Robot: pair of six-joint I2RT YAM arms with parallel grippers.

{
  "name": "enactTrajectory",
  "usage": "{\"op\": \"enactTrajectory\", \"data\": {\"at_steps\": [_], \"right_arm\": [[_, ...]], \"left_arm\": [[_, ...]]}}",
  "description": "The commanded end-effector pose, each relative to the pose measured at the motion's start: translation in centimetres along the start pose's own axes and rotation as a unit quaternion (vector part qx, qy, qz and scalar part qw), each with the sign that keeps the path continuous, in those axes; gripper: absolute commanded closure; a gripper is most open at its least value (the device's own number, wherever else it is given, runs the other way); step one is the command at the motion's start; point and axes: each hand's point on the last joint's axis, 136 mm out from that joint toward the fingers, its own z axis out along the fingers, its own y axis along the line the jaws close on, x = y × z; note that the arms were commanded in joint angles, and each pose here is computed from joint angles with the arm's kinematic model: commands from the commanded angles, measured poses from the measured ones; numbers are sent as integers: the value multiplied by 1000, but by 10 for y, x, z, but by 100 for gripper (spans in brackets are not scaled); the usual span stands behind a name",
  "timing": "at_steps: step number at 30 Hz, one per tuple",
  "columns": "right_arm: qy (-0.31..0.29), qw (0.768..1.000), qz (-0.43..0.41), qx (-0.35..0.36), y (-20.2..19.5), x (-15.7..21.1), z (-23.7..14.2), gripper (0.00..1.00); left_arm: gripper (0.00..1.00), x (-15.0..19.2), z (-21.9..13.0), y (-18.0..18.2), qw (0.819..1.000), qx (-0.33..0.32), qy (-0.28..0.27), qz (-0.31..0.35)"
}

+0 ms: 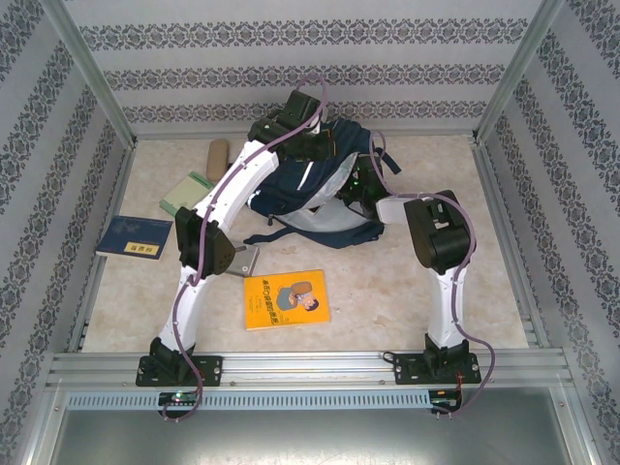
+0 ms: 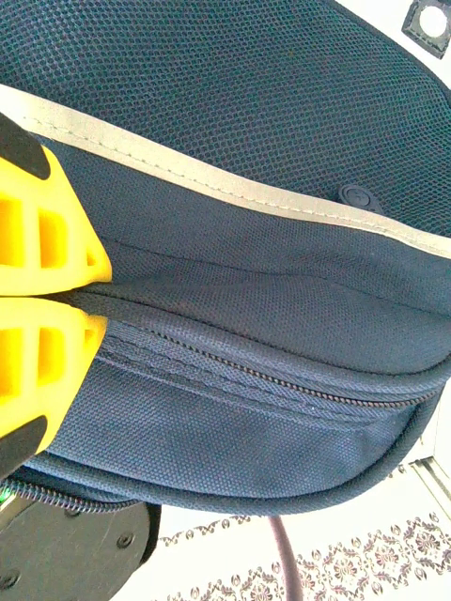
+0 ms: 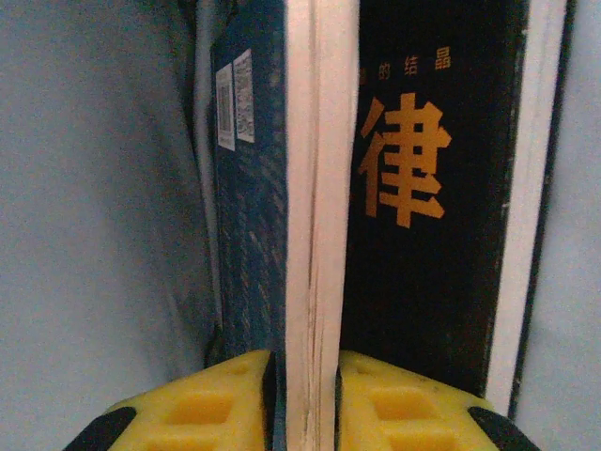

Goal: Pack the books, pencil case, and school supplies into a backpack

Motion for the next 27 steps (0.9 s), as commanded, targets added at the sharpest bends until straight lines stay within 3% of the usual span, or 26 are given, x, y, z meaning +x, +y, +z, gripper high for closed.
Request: {"op": "enactTrajectory", "data": {"at_steps": [1,3,9,12,18,22,27], "right_arm": [[-9,1000,-25,16,6,-6,-27,72],[-14,999,-30,24,7,-8,-40,67],[-24,996,-33,73,-15,-7,-82,64],[-38,994,-60,87,-18,-4,-108,65],[-28,983,-149,99,-9,17,-152,66],[2,973,-204,112,-11,41,-172,67],[47,954,-274,109,-8,79,-181,69]], "left_arm": [[100,-28,-14,-16,998,27,-49,14],[100,-26,-10,-14,999,25,-46,13],[100,-19,0,-6,999,16,-33,12],[93,-12,8,-2,1000,13,-18,12],[69,6,11,12,1000,-10,11,15],[46,18,1,23,999,-35,20,21],[33,38,-14,43,998,-66,11,5]]}}
